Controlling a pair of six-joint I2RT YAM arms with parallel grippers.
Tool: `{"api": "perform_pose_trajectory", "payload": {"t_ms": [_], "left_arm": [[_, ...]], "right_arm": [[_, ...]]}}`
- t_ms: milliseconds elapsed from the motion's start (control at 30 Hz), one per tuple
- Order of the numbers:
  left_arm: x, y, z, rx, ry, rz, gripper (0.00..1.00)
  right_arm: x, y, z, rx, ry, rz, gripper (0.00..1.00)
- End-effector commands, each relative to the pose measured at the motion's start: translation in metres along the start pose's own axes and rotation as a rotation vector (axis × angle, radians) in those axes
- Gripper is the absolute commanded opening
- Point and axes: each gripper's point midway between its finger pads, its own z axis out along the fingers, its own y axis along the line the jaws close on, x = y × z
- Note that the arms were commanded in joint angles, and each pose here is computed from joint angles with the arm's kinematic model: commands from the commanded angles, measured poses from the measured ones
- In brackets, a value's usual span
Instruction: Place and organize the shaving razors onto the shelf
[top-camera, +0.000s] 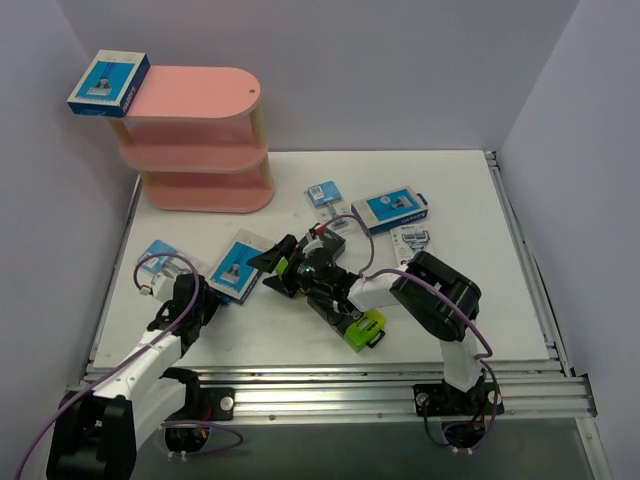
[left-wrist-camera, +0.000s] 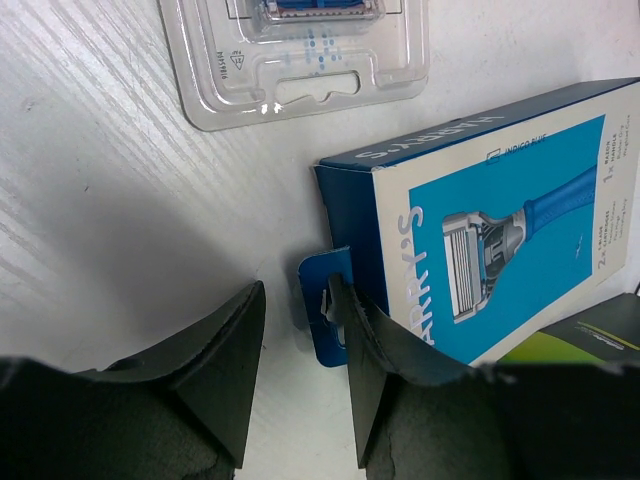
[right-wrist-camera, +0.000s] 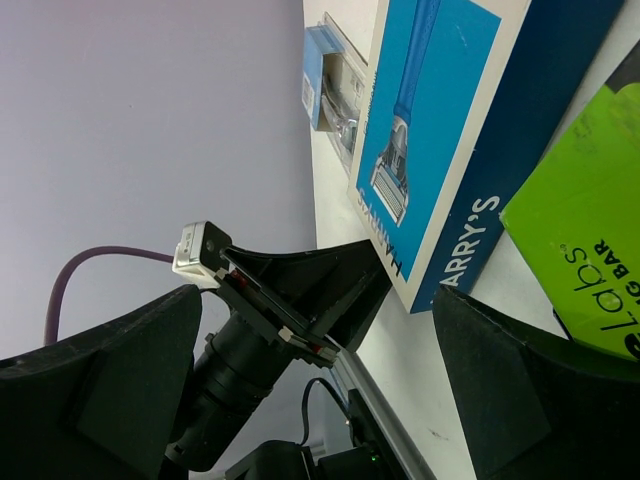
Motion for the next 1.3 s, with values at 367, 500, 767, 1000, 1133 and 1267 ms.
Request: {"api": "perform_pose_trajectory", "payload": {"t_ms": [367, 500, 767, 1000, 1133, 1267], "left_arm": [[0.007, 0.004, -0.005, -0.026, 0.051, 0.024, 0.45], [0.009, 0.005, -0.005, -0.040, 0.066, 0.051, 0.42], [0.007, 0.004, -0.002, -0.080, 0.077, 0.089, 0.41], [0.010, 0.003, -0.004, -0.066, 0.093, 0.078, 0.31], [0.010, 0.001, -0.007, -0.054, 0.095, 0.069, 0.12], [0.006, -0.001, -0.011, -0.050, 0.090, 0.069, 0.02]], "right_arm": [[-0.002, -0.070, -0.010, 0.206, -0.006, 0.027, 0.94], [-0.002, -0.069, -0.010, 0.201, -0.005, 0.030, 0.94], [-0.002, -0.068, -0.012, 0.195, -0.007, 0.036, 0.94], [-0.001, -0.066, -0.012, 0.188, -0.003, 0.033, 0.93], [-0.001, -0.065, -0.012, 0.187, -0.001, 0.028, 0.93], [0.000, -0.067, -0.012, 0.190, 0.001, 0.025, 0.93]]}}
